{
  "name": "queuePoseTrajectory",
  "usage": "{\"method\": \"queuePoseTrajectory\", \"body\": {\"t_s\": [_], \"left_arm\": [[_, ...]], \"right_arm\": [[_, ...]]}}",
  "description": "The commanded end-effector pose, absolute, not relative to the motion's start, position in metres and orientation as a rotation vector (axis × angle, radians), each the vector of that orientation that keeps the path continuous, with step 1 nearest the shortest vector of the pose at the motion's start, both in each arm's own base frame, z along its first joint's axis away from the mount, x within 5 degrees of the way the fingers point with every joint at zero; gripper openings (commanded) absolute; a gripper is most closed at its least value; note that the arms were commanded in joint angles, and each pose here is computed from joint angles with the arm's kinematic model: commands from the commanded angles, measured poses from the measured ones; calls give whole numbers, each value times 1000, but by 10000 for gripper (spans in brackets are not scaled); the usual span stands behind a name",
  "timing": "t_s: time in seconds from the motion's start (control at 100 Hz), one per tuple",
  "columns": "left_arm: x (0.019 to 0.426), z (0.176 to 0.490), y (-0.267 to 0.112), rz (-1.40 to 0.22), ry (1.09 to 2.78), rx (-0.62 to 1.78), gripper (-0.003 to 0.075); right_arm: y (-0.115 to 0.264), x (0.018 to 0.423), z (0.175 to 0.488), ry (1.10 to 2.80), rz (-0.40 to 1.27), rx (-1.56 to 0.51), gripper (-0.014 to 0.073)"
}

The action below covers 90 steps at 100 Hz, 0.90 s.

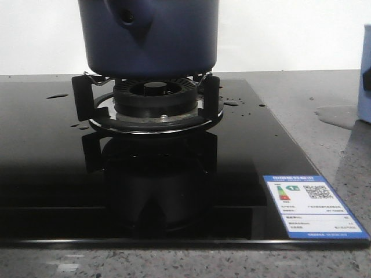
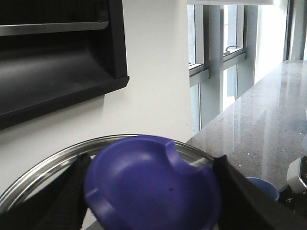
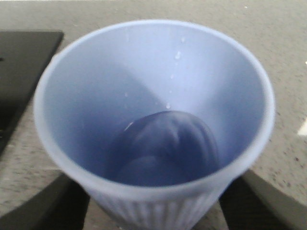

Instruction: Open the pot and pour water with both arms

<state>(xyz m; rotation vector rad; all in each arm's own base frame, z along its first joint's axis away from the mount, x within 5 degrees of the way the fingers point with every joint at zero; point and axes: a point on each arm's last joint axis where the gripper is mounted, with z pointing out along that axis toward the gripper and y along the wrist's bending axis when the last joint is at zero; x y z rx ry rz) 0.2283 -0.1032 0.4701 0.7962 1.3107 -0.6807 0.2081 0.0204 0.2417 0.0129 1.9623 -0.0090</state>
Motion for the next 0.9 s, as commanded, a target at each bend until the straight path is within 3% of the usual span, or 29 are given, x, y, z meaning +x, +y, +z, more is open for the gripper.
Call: {"method": "queuePoseTrajectory", "body": {"t_s": [0.0,0.24,0.46,0.64,0.89], "left_arm": [[215,493,-101,-729,1224,739,282],[215,493,-101,-729,1224,739,282],[216,494,-100,-725,1226,733,282],[216,494,-100,-725,1226,733,282],[216,494,-100,-725,1226,733,282]], "right_arm": [[21,209,285,1792,-29,-44,214],[39,215,359,1698,70,-249,214],[57,229,409,1643,129,-375,214],[92,242,427,1578,131,-614,214],[129,256,435,1434,-13,-876,214]]}}
